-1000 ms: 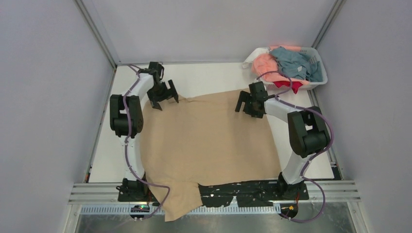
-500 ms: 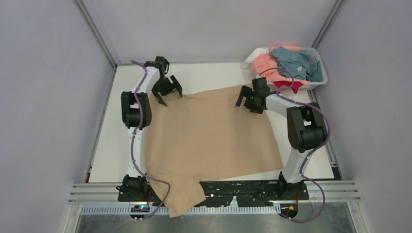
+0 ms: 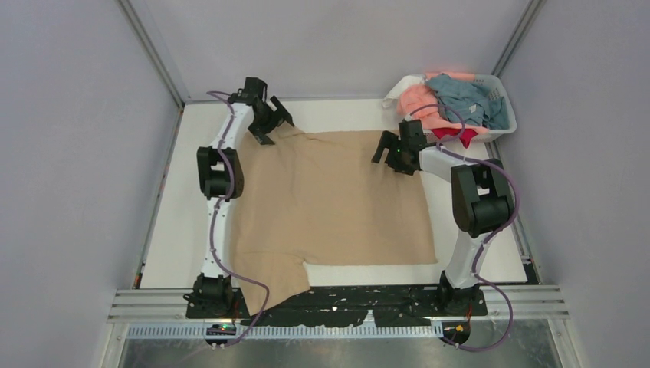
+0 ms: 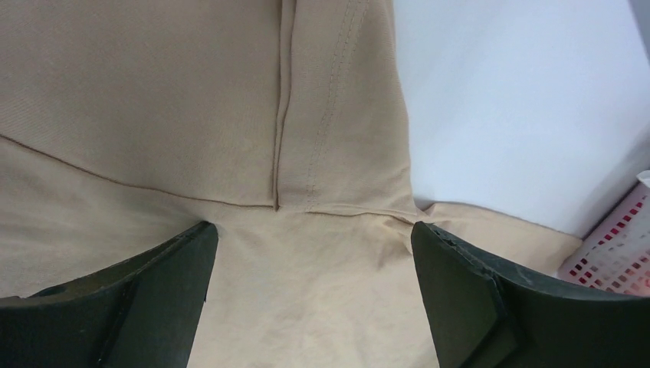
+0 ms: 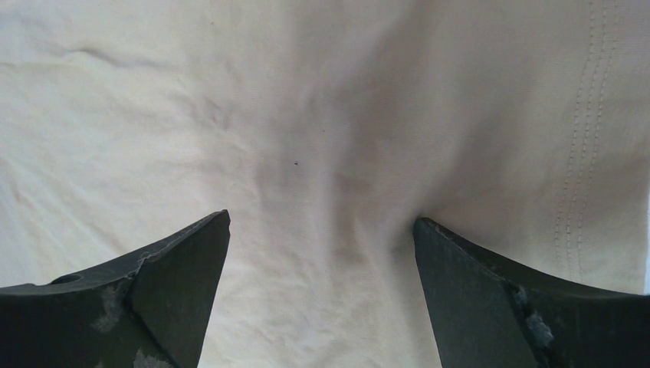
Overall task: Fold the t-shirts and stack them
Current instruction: Flatten out the tshirt, then grab the side of the flattened tshirt closest away from the robot with both arms
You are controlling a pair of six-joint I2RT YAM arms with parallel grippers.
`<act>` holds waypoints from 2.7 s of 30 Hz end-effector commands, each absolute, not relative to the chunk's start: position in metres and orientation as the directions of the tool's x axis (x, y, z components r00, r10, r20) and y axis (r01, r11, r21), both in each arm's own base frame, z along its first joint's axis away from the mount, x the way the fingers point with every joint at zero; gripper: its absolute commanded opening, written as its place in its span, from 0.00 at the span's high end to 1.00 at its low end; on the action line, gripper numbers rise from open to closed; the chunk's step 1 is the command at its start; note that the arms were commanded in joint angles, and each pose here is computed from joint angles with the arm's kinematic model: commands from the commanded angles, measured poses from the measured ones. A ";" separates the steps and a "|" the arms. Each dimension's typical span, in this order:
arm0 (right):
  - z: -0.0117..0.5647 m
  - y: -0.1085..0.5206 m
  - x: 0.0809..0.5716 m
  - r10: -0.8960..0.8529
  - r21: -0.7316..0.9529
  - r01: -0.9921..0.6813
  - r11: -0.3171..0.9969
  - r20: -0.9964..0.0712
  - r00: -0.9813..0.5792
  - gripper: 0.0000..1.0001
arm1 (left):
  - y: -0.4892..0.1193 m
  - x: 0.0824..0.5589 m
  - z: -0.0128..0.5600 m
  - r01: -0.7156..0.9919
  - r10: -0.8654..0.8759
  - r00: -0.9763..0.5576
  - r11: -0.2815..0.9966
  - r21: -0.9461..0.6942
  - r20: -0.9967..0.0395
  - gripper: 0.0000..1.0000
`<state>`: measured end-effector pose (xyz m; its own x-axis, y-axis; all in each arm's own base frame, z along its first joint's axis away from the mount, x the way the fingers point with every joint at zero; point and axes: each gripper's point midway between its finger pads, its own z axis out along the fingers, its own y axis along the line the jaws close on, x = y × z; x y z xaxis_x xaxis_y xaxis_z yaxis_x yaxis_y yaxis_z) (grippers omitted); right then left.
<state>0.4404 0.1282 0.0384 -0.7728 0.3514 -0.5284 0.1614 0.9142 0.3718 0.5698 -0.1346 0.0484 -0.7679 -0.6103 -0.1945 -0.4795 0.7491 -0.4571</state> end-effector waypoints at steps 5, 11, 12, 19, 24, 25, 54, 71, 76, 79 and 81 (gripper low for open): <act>0.041 0.124 0.475 0.389 0.380 0.187 0.906 -0.569 -0.725 0.05 | -0.123 0.633 0.063 -0.383 -0.665 -0.684 0.677 -0.629 -0.299 0.00; 0.054 0.130 0.498 0.386 0.405 0.144 0.903 -0.614 -0.689 0.05 | -0.132 0.654 0.074 -0.255 -0.638 -0.691 0.654 -0.712 -0.339 0.00; 0.059 0.129 0.501 0.385 0.401 0.143 0.905 -0.626 -0.678 0.05 | -0.135 0.657 0.082 -0.227 -0.633 -0.692 0.648 -0.727 -0.348 0.00; 0.147 0.136 0.485 0.305 0.333 0.068 0.940 -0.741 -0.598 0.05 | -0.133 0.624 0.213 -0.030 -0.531 -0.661 0.725 -0.688 -0.531 0.00; 0.177 0.138 0.418 0.284 0.311 0.047 0.949 -0.782 -0.554 0.05 | -0.126 0.526 0.277 0.006 -0.398 -0.667 0.842 -0.539 -0.629 0.01; 0.179 0.138 0.410 0.297 0.318 0.058 0.946 -0.784 -0.545 0.05 | -0.125 0.506 0.278 0.008 -0.368 -0.671 0.865 -0.502 -0.644 0.00; 0.114 0.062 0.269 0.339 0.273 0.202 0.941 -0.782 -0.523 0.05 | -0.084 0.094 0.021 -0.511 -0.553 -0.799 0.831 -0.219 -0.236 0.22; 0.104 0.052 0.266 0.369 0.251 0.284 0.925 -0.766 -0.527 0.05 | -0.073 0.063 0.008 -0.494 -0.509 -0.847 0.860 -0.126 -0.155 0.77; 0.107 0.038 0.250 0.427 0.262 0.370 0.892 -0.758 -0.493 0.05 | -0.075 0.070 0.017 -0.468 -0.488 -0.854 0.872 -0.141 -0.180 1.00; 0.085 0.046 0.222 0.459 0.267 0.386 0.883 -0.660 -0.594 0.05 | -0.079 0.074 0.021 -0.443 -0.472 -0.860 0.880 -0.173 -0.194 1.00; 0.072 0.049 0.203 0.469 0.247 0.407 0.879 -0.602 -0.647 0.04 | -0.083 0.077 0.022 -0.423 -0.459 -0.865 0.884 -0.197 -0.201 1.00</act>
<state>0.2420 0.0486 0.1017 -0.5472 0.4221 -0.7228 0.3272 0.9027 0.2795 0.0701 -0.0741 0.0132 -0.8492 -0.4943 -0.1858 -0.4740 0.8686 -0.1445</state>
